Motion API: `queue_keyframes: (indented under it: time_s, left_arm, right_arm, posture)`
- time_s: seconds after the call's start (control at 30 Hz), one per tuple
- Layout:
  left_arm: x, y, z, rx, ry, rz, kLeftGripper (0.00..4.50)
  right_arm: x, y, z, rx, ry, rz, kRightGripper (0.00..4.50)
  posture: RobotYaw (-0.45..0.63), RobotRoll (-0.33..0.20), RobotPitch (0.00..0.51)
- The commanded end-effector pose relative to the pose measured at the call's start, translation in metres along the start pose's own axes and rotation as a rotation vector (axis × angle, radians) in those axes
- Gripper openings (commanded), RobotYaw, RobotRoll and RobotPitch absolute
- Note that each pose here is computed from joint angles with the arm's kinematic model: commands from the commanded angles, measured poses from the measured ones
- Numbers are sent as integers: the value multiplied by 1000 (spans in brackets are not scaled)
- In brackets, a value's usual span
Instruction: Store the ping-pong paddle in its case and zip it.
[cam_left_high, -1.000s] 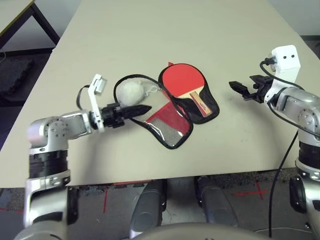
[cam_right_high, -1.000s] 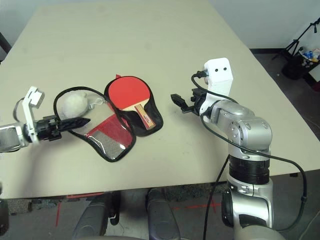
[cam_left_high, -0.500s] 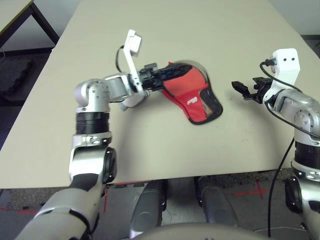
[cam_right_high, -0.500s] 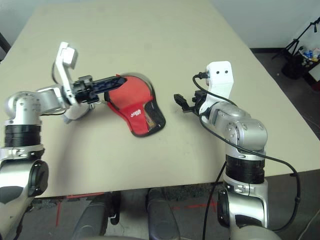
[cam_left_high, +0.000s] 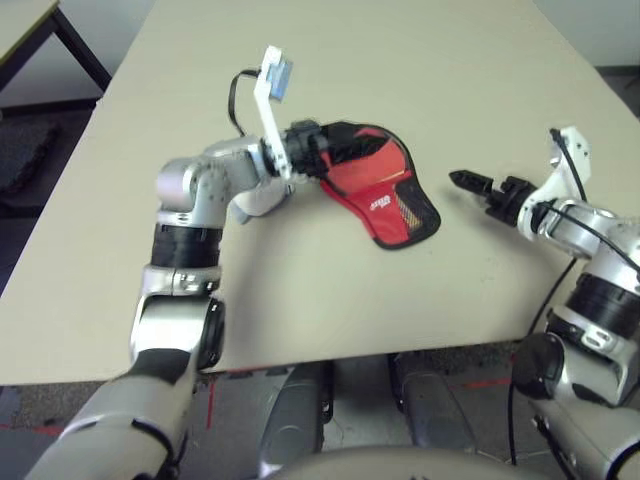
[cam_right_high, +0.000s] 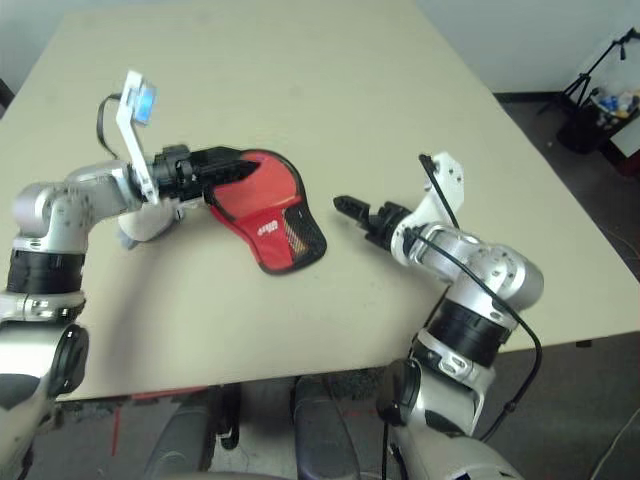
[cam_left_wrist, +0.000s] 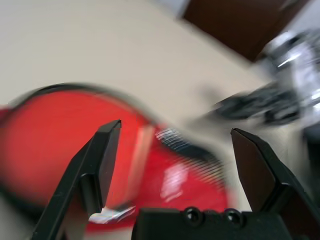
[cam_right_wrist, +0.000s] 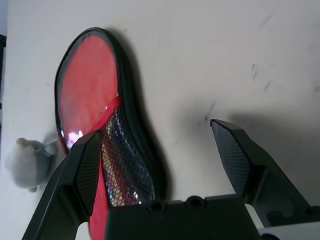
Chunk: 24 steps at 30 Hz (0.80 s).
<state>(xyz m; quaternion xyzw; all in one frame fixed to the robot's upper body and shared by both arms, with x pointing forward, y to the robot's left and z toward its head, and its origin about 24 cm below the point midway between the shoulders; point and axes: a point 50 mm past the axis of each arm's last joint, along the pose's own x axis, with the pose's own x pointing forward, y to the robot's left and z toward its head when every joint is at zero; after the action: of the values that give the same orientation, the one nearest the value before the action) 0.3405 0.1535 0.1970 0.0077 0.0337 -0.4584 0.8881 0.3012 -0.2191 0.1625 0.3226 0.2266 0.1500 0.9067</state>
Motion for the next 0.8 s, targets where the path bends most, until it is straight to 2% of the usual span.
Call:
queue_keyframes:
  time_s: [0.03,0.2,0.37,0.57,0.8]
  left_arm:
    - [-8,8,-3,122,-17,89,4500]
    - [-18,18,-11,194,-46,205,4500]
    - [-14,18,-20,189,-75,245,4500]
    - [-10,17,-19,189,-90,244,4500]
    - [-6,24,-11,205,-137,301,4500]
  right_arm:
    - [-2,-7,-6,39,49,-18,4483]
    - [-1,-9,-13,34,105,9,4483]
    - [-2,-13,-24,18,181,36,4483]
    - [-2,-16,-33,34,233,60,4483]
    - [5,-14,-45,68,301,105,4483]
  posture:
    - [-19,0,183]
    - [-2,0,181]
    - [-1,0,187]
    - [-7,0,193]
    - [-10,0,195]
